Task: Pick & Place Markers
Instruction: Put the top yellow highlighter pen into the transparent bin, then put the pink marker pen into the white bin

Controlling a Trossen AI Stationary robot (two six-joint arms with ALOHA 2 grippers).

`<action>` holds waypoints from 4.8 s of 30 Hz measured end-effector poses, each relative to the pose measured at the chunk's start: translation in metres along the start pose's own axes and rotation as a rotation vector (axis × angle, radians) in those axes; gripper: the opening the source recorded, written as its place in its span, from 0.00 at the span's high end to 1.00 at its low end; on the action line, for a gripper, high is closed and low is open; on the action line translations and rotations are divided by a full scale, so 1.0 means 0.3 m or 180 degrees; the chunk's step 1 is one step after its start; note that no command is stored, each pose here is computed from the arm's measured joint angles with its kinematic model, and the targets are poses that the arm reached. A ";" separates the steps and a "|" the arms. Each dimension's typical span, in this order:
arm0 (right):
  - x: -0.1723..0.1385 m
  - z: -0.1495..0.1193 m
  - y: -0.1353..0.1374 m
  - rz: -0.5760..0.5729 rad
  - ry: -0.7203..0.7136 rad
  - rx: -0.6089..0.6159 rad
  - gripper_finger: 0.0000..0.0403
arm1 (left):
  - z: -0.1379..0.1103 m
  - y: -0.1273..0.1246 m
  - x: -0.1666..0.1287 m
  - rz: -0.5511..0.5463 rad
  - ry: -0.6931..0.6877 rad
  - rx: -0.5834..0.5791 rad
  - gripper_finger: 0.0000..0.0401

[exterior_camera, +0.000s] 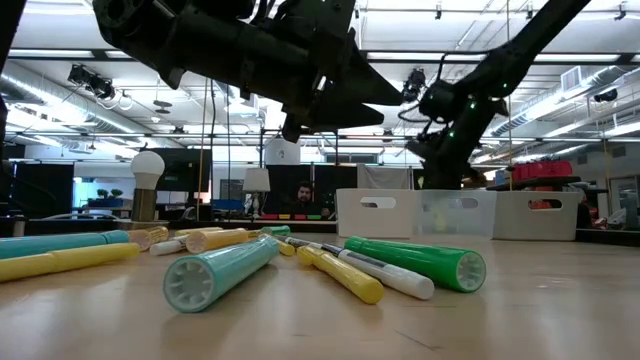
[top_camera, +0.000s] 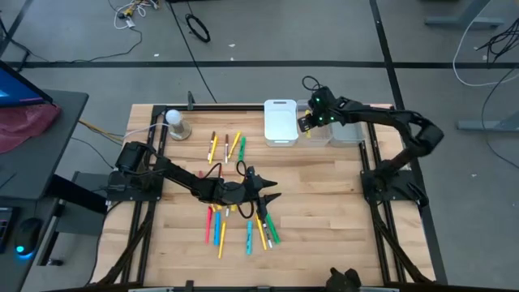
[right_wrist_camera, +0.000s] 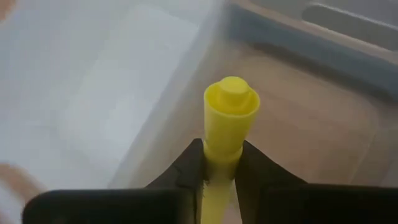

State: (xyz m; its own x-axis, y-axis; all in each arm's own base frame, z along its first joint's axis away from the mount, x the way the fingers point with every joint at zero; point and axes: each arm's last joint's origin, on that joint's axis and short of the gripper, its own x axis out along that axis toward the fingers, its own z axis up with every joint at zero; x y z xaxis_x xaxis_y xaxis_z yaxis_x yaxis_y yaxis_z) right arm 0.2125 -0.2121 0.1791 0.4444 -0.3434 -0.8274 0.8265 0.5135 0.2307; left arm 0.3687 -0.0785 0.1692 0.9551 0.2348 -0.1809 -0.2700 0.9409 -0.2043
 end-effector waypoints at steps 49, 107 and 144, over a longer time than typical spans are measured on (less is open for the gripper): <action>-0.546 -0.321 0.411 0.0948 -0.1385 -0.1859 0.87 | 0.077 -0.026 -0.059 0.0111 -0.0071 0.0020 0.51; -0.199 -0.916 0.429 0.2362 -0.0962 -0.1413 0.62 | -0.256 0.082 -0.566 0.2893 0.1870 -0.1421 0.51; -0.198 -0.911 0.428 0.2262 -0.1081 -0.1407 0.62 | -0.277 0.138 -0.629 0.3413 0.2231 -0.1209 0.93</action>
State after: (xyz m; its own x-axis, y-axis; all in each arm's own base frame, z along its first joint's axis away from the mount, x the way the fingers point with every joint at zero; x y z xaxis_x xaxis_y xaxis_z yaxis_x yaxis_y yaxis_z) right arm 0.1977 0.0892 0.1179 0.9356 -0.0076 -0.3529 0.1410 0.9246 0.3539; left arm 0.1672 -0.1042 0.1149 0.0177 0.5287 -0.8486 -0.9689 0.2187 0.1160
